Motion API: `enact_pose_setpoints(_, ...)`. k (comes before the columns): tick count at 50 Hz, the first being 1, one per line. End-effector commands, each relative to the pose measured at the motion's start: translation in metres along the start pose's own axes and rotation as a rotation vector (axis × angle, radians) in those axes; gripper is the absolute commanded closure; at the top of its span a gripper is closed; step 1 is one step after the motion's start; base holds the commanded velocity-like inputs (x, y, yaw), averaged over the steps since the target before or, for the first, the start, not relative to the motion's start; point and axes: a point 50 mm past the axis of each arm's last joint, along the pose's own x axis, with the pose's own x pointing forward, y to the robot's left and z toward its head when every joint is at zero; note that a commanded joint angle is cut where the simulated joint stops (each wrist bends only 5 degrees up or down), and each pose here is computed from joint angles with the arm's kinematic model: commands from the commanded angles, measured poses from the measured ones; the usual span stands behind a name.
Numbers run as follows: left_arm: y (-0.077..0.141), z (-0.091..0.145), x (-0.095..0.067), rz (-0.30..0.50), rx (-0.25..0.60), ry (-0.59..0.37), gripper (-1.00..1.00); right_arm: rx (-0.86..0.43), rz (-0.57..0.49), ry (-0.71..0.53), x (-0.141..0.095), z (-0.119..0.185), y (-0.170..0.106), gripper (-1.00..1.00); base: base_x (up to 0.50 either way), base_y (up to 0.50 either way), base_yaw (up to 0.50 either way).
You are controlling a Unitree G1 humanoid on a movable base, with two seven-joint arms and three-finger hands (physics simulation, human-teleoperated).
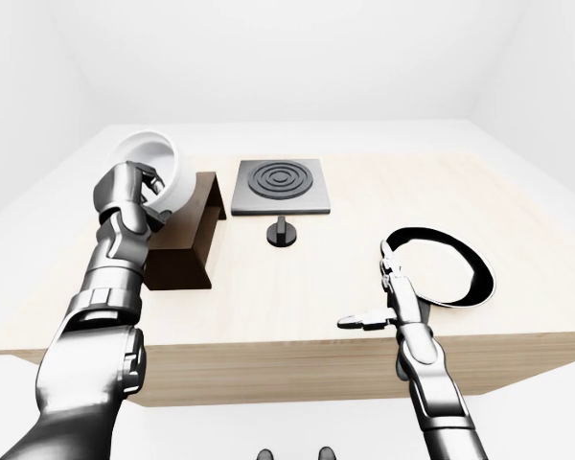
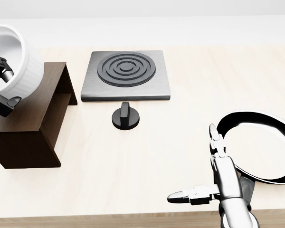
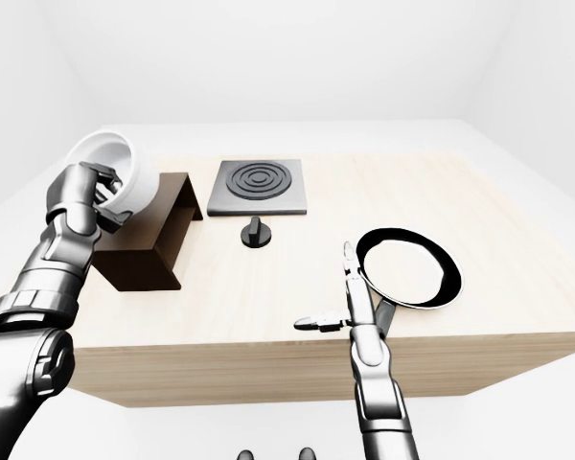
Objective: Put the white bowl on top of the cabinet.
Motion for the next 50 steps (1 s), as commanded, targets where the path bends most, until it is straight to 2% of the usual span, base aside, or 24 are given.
enact_pose_setpoints(1, 0.0073, 0.0034, 0.0022, 0.061, 0.014, -0.008, 1.00, -0.002, 0.000, 0.000, 0.0003, -0.0004, 0.0005, -1.00, 0.00, 0.00, 0.00)
enact_pose_setpoints(50, -0.0007, -0.0053, 0.0008, 0.039, 0.013, 0.035, 1.00, -0.003, 0.002, 0.001, 0.0005, -0.0004, 0.0009, -1.00, 0.00, 0.00, 0.00)
